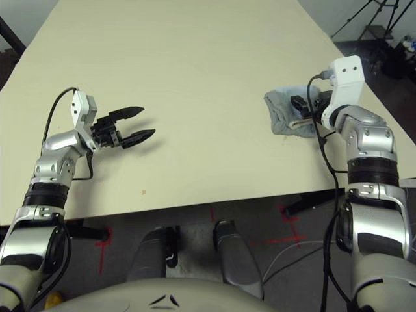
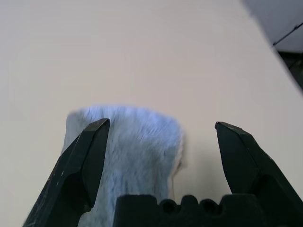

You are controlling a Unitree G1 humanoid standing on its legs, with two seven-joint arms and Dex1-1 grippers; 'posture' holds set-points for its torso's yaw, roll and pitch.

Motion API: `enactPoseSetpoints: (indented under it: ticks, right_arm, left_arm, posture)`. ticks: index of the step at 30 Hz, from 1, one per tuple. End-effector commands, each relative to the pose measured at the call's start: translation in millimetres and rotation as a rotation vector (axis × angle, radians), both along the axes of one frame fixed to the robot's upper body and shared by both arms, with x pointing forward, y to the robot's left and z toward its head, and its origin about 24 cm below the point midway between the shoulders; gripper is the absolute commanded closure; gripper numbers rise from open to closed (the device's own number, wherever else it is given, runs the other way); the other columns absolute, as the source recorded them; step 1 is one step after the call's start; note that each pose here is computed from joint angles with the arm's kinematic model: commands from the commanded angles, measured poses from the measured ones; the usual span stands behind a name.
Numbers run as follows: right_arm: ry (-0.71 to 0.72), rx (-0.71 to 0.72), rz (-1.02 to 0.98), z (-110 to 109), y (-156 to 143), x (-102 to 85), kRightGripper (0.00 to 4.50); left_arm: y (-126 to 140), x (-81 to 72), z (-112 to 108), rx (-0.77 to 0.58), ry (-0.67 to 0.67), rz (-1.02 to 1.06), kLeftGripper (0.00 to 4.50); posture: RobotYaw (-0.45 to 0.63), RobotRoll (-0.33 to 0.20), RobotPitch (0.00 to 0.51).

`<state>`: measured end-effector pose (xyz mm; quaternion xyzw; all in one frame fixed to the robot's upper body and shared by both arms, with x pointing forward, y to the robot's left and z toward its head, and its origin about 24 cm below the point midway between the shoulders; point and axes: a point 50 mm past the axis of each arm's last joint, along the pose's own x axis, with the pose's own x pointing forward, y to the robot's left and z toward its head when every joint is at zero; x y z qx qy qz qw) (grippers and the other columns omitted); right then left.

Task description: Wipe the water off the table with a rag.

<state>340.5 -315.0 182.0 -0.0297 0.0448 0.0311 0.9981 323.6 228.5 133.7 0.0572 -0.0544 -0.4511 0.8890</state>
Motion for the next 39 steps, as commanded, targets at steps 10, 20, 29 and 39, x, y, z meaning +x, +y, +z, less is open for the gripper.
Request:
enactPoseSetpoints:
  ticks: [10,20,29,39]
  right_arm:
    - [-0.262,0.133,0.072,-12,19,-7.5,0.03]
    - [-0.309,0.136,0.042,-29,23,0.2,0.03]
    - [-0.325,0.114,-0.028,-34,10,1.5,0.03]
    - [-0.340,0.112,-0.064,-33,4,1.7,0.03]
  left_arm:
    - [55,9.6,13,-0.102,-0.179,0.643,0.00]
    - [88,-13.6,0,-0.132,-0.212,0.986,0.00]
    - [98,-17.8,-2,-0.116,-0.214,1.053,0.00]
    - [97,-14.2,-1,-0.115,-0.220,1.045,0.00]
  posture:
    - [-0.15,0.000,0.177]
    - [-0.08,0.000,0.188]
    - [-0.06,0.000,0.187]
    - [-0.07,0.000,0.180]
